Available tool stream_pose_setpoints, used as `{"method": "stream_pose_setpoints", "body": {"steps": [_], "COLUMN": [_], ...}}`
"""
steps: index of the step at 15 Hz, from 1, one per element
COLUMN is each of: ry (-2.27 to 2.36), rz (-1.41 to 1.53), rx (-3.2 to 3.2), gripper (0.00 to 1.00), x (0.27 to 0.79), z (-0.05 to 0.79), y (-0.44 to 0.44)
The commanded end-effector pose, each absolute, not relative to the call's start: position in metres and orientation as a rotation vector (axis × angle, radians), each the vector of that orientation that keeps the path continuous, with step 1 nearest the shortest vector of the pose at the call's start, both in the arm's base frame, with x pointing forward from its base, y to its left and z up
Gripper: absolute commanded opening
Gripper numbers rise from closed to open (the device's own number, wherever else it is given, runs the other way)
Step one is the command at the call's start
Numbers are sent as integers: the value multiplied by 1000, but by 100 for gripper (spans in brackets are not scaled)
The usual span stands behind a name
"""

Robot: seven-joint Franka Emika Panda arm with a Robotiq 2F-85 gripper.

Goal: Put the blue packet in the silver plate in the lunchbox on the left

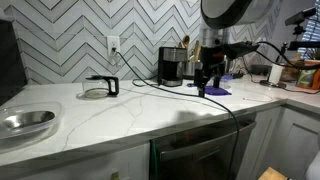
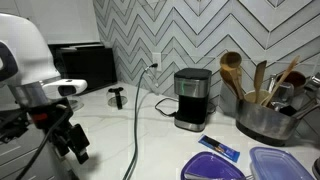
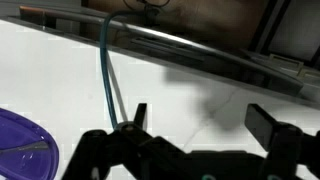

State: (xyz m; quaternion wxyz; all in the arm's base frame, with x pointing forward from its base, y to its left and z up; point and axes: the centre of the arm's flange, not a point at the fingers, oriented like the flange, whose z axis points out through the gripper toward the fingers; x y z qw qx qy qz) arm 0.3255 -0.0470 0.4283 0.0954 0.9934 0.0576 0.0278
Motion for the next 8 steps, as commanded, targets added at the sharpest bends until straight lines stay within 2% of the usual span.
{"method": "stream_pose_setpoints", "body": {"steps": [1, 8], "ry": [173, 176], "rz": [65, 33], "rx": [2947, 2950], "gripper": [100, 100], "x": [324, 322], "z": [423, 414], "y": [-47, -46]}}
